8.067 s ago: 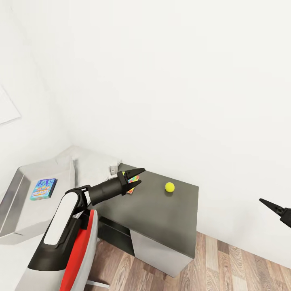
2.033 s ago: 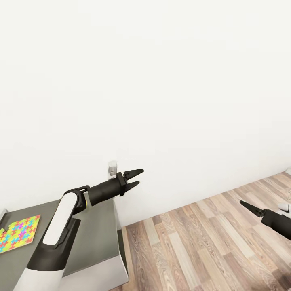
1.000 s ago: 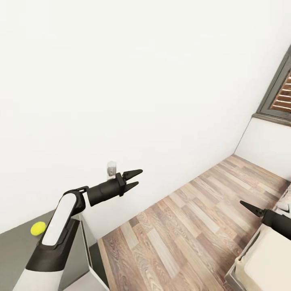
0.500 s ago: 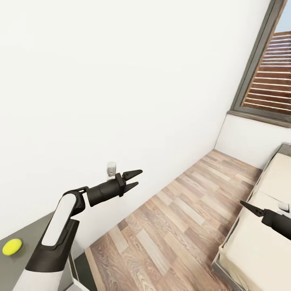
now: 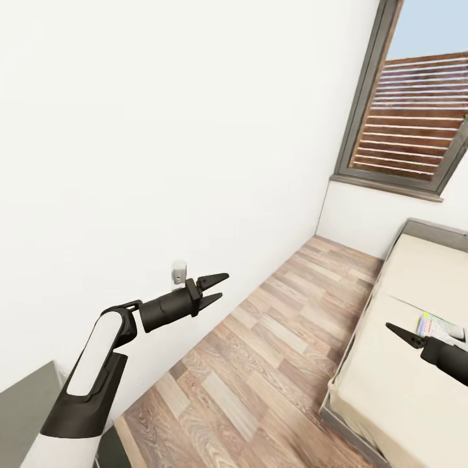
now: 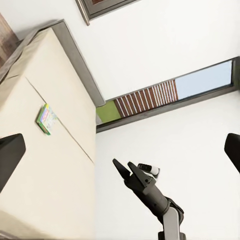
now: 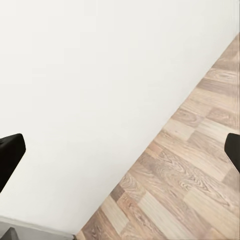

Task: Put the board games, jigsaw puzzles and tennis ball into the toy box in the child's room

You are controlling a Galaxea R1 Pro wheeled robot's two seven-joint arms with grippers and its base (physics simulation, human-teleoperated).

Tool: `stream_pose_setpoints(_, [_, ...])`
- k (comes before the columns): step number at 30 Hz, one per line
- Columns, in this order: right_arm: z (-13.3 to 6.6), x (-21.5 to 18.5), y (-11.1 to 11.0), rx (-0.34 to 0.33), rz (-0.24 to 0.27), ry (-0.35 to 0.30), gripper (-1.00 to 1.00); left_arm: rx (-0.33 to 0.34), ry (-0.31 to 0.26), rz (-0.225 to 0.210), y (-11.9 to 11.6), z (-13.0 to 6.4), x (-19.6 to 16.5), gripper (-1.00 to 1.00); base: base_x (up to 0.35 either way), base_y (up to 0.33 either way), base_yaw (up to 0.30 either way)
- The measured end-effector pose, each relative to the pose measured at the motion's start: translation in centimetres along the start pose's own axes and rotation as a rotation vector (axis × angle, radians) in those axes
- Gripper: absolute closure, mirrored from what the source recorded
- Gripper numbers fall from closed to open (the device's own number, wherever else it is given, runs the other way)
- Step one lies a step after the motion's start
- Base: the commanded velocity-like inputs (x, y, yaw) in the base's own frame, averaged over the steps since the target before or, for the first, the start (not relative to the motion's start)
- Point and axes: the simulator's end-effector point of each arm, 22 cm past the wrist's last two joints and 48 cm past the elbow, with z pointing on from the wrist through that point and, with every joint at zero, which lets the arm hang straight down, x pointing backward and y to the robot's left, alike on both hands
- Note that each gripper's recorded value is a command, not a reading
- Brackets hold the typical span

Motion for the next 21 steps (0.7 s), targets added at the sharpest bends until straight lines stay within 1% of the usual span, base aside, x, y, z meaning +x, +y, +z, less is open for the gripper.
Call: stream_pose_setpoints(21, [-0.24,-0.33,0.29,-0.005,-0.003,-0.008,-1.00,0.004,-0.003,0.010,-0.58,-0.11,-0.05,-1.00,0.002,-0.001,-0.281])
